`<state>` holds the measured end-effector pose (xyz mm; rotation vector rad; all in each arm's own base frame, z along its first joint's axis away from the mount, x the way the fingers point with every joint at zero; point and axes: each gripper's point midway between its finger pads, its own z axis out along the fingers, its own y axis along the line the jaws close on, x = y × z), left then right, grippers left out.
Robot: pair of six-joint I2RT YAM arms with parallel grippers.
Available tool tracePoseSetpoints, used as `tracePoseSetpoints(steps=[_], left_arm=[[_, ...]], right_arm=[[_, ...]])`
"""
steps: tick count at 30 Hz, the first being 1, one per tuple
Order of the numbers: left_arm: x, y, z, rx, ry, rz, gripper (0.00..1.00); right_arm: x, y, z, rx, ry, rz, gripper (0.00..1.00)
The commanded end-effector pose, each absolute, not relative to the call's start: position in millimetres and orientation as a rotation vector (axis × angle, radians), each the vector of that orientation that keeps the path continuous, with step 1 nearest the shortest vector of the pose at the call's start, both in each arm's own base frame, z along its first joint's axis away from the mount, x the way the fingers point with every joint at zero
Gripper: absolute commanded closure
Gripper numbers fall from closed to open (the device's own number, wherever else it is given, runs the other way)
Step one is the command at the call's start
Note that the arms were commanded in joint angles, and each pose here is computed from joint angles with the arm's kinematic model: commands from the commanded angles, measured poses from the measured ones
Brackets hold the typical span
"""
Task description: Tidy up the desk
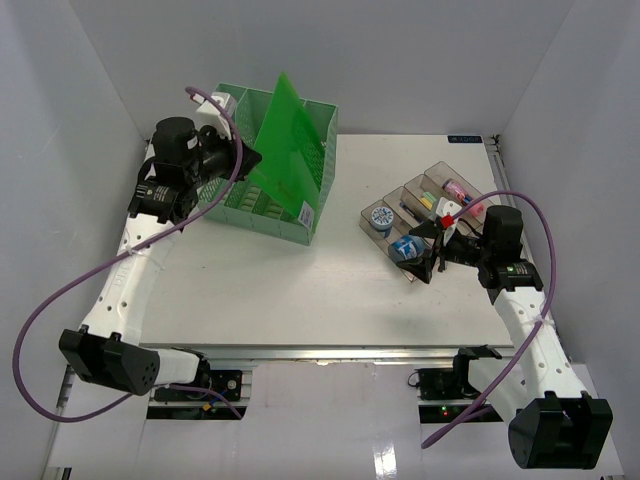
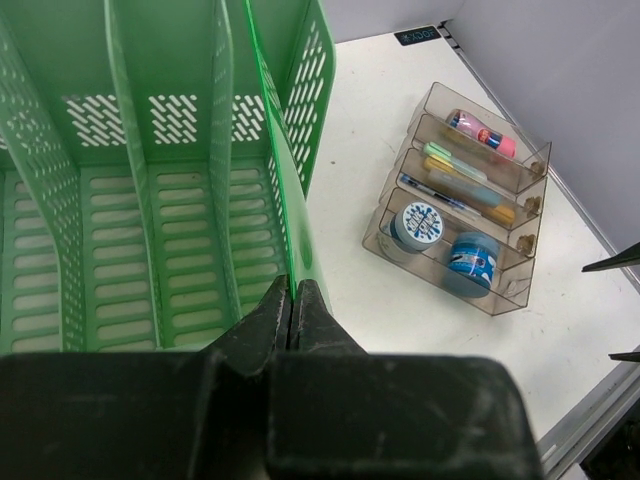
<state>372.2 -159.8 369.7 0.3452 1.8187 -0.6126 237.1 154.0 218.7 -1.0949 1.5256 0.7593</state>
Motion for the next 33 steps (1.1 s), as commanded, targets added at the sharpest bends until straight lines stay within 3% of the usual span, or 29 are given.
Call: tracePoseSetpoints(steps=[1,11,26,30,32,33], left_arm=[[384,-158,408,0.372,1.708,-0.509,1.00],[399,-151,440,0.389,1.656,-0.388,1.00],[397,-185,377,0.485,1.772,-0.445,1.00],[395,-190,378,0.458,1.782,-0.464,0.77],[393,-192,379,0.454,1.778,-0.470,0.51],[392,-193,381,0.454,1.773,-0.472,0.44]], right_arm=[[238,154,222,-1.104,1.499,0.749,0.10],[238,154,222,-1.105,1.498,0.752,0.10],[239,154,220,-1.102,1.505,0.746,0.10],[240,153,220,-1.102,1.507,0.743,0.10],[240,153,219,-1.102,1.508,0.744,0.10],[240,153,219,-1.102,1.508,0.744,0.10]])
